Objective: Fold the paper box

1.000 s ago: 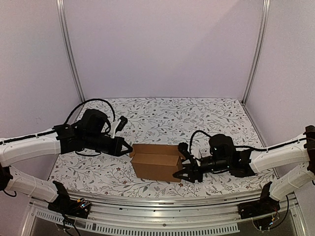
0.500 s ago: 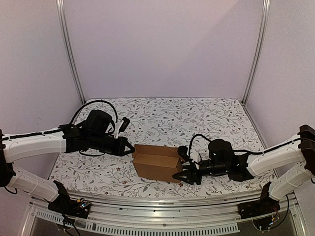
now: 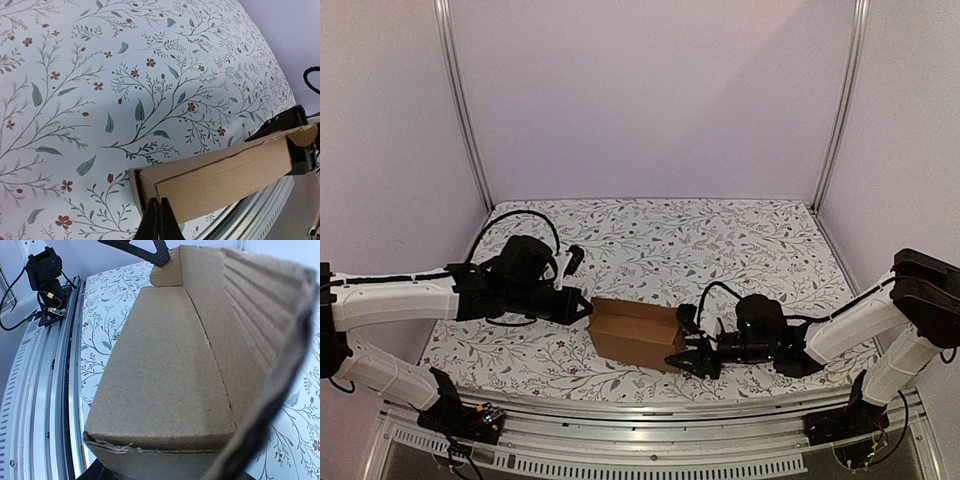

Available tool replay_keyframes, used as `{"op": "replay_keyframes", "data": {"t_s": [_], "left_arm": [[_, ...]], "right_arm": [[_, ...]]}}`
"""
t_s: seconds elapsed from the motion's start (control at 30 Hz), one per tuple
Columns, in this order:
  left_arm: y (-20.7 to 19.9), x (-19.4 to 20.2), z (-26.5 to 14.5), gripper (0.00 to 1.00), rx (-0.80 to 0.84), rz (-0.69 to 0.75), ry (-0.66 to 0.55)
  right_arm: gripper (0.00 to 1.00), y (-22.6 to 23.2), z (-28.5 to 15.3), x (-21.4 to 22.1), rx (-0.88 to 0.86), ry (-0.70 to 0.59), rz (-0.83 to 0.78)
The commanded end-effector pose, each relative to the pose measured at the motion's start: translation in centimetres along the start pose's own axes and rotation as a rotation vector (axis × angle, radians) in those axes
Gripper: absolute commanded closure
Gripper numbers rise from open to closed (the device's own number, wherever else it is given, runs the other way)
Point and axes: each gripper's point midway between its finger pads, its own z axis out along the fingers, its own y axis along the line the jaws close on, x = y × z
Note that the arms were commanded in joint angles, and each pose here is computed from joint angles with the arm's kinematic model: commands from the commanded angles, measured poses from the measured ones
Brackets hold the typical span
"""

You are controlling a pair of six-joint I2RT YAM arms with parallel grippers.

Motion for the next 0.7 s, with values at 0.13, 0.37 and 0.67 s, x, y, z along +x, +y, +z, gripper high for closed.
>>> {"op": "replay_keyframes", "data": {"t_s": [0.13, 0.37, 0.67], "left_arm": [[-1.6, 2.4, 0.0, 1.0, 0.08, 0.048, 0.034], [-1.1, 3.2, -0.1, 1.0, 0.059, 0.05, 0.041], [-0.4, 1.8, -1.6, 1.0, -0.025, 0.092, 0.018]], "right_arm": [[0.75, -2.0, 0.0, -1.1, 0.106, -0.073, 0.021], [0.74, -2.5, 0.2, -0.7, 0.132, -0.077, 0.038], [0.73, -2.5, 0.5, -0.4, 0.129, -0.073, 0.049]]}}
